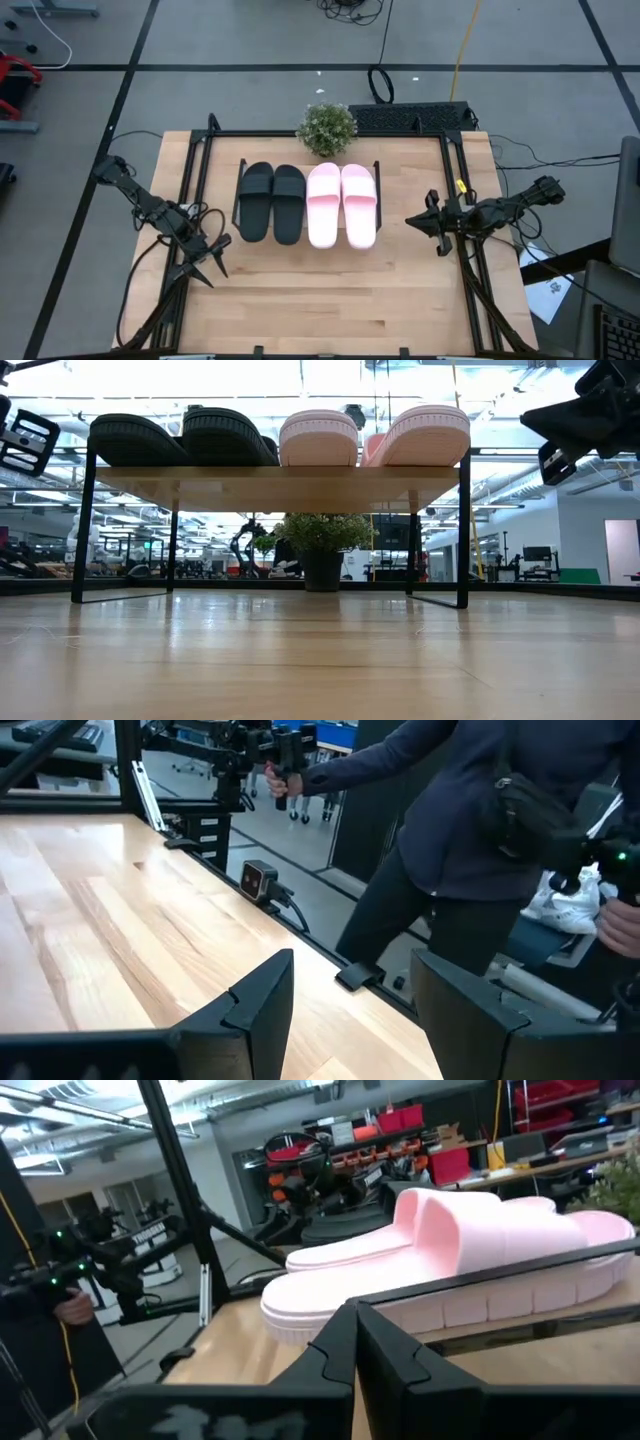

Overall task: Pick and place slides into the shelf
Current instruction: Return to Home Position

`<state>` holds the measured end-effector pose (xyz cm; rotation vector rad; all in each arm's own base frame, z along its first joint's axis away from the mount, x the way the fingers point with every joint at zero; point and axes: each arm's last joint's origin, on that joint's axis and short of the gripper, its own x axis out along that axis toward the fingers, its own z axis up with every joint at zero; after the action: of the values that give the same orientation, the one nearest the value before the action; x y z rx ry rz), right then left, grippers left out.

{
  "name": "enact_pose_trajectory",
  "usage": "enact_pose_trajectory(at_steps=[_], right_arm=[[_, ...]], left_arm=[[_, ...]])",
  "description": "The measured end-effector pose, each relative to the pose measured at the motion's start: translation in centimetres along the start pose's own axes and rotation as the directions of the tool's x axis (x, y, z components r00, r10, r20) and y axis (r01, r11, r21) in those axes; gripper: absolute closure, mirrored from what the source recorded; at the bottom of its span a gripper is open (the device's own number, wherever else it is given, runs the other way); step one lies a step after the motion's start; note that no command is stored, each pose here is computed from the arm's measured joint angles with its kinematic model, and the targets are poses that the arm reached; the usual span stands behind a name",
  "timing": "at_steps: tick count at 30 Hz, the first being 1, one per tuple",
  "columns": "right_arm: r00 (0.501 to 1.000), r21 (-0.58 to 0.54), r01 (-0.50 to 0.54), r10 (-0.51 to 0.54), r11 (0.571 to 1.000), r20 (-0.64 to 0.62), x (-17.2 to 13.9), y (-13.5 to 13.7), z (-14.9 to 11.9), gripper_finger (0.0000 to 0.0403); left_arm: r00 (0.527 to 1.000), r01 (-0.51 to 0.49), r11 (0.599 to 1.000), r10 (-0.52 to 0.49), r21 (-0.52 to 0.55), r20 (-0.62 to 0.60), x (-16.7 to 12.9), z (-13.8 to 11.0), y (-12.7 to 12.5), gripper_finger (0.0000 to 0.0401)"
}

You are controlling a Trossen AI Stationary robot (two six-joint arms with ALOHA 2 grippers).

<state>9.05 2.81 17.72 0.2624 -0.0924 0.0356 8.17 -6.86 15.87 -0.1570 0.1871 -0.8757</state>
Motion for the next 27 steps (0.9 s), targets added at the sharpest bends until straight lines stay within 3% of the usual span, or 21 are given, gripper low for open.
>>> enact_pose_trajectory(at_steps=[12,27], right_arm=[[1.000,-0.096,-0.001,0.000,0.995,-0.002,0.00,0.00,-0.03,0.0403],[1.000,-0.096,-0.001,0.001,0.995,-0.003,0.01,0.00,-0.04,0.0403]], left_arm=[[0.996,-0.090,0.983,0.094,-0.157,0.014,-0.01,0.02,0.28,0.0203],[0.995,-0.099,0.982,0.103,-0.161,0.016,-0.02,0.02,0.30,0.0203]])
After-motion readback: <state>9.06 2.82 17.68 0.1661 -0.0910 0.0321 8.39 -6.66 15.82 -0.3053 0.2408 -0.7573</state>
